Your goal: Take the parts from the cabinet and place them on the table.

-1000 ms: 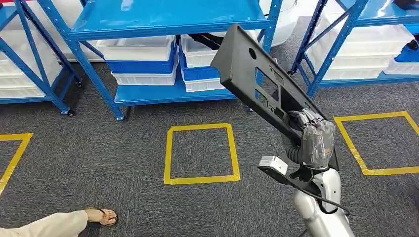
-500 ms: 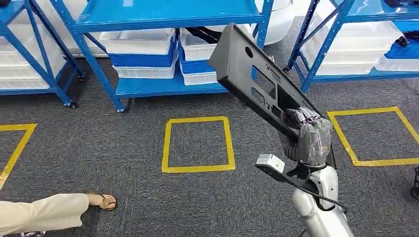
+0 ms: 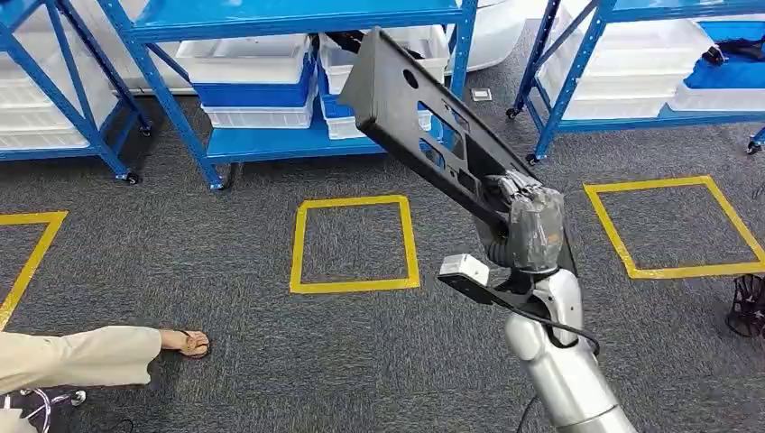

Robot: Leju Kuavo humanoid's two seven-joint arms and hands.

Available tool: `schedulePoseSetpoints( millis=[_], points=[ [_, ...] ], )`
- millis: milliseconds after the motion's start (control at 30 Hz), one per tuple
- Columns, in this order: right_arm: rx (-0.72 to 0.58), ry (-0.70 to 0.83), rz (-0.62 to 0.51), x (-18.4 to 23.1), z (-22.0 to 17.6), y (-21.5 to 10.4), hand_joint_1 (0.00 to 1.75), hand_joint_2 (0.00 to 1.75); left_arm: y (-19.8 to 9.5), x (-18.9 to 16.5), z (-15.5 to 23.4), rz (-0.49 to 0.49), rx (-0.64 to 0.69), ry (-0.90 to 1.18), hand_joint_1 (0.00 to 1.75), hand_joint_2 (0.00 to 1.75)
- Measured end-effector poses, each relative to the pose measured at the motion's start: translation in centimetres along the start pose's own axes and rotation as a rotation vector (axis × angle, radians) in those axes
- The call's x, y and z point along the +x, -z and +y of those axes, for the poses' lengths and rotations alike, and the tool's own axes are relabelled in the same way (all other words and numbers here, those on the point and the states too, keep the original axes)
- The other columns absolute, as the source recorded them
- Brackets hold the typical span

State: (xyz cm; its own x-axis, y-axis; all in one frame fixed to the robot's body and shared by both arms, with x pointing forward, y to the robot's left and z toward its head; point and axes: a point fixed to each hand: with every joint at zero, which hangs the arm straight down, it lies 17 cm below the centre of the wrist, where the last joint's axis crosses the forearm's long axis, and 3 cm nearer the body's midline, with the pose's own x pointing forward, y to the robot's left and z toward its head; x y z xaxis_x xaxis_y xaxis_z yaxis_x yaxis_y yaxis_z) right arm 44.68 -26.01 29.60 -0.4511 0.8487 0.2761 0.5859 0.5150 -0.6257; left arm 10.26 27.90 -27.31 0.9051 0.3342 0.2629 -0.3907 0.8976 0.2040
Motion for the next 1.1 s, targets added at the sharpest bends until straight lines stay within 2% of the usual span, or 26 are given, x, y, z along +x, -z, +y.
schedulePoseSetpoints(
  millis=[267, 467, 667, 833, 1100],
  points=[
    [0.030, 0.083, -0.038, 1.6, 3.7, 3.2, 1.75, 1.75, -0.1, -0.9, 0.0, 0.030, 0.018, -0.047, 0.00, 1.75],
    [0.016, 0.111, -0.058, 2.2, 4.1, 5.4, 1.75, 1.75, -0.2, -1.0, 0.0, 0.034, 0.022, -0.056, 0.00, 1.75],
    [0.018, 0.119, -0.074, 2.4, 4.6, 6.5, 1.75, 1.75, -0.3, -1.2, -0.2, 0.045, 0.029, -0.063, 0.00, 1.75],
    [0.046, 0.119, -0.073, 2.2, 5.7, 6.0, 1.75, 1.75, -0.4, -1.6, -0.3, 0.053, 0.029, -0.071, 0.00, 1.75],
    [0.019, 0.089, -0.107, 3.2, 5.7, 6.9, 1.75, 1.75, -0.5, -1.9, -0.6, 0.062, 0.027, -0.076, 0.00, 1.75]
  ],
)
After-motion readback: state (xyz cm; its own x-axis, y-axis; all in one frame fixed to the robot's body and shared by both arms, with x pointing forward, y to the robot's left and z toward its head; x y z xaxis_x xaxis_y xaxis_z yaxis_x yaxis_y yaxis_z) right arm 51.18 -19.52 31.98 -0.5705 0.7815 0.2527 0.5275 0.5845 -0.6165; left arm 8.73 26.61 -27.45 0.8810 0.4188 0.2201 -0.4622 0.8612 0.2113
